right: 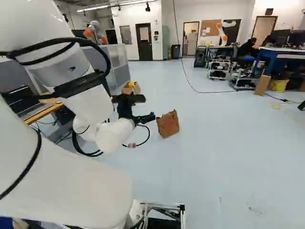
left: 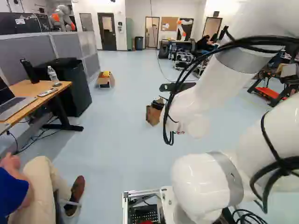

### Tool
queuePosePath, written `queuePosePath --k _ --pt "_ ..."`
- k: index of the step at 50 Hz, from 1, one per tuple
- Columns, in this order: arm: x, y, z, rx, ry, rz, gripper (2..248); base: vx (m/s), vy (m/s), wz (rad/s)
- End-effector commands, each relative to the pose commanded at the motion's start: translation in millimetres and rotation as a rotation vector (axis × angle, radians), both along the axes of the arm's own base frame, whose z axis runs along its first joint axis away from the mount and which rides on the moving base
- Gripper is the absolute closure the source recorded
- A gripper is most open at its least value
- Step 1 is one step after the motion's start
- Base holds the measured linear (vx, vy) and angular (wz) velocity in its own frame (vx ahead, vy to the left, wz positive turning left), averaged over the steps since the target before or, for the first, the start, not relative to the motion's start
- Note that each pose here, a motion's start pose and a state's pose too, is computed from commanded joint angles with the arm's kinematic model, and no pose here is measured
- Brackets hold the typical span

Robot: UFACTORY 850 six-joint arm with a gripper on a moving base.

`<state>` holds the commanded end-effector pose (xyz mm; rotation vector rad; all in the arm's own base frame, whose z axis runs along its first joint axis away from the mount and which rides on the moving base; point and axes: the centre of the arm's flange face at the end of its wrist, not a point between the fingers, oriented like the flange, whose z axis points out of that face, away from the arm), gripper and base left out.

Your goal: Pick up the grocery bag from the ground

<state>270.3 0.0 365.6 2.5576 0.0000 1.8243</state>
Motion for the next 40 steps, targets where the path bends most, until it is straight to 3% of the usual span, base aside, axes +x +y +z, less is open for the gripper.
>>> queuePosePath --k 16,40 --pt "0.0 0.0 0.0 0.0 0.0 0.0 3 0.079 0.003 0.006" --pt "0.0 0.0 0.0 0.0 0.0 0.0 3 0.188 0.006 0.006"
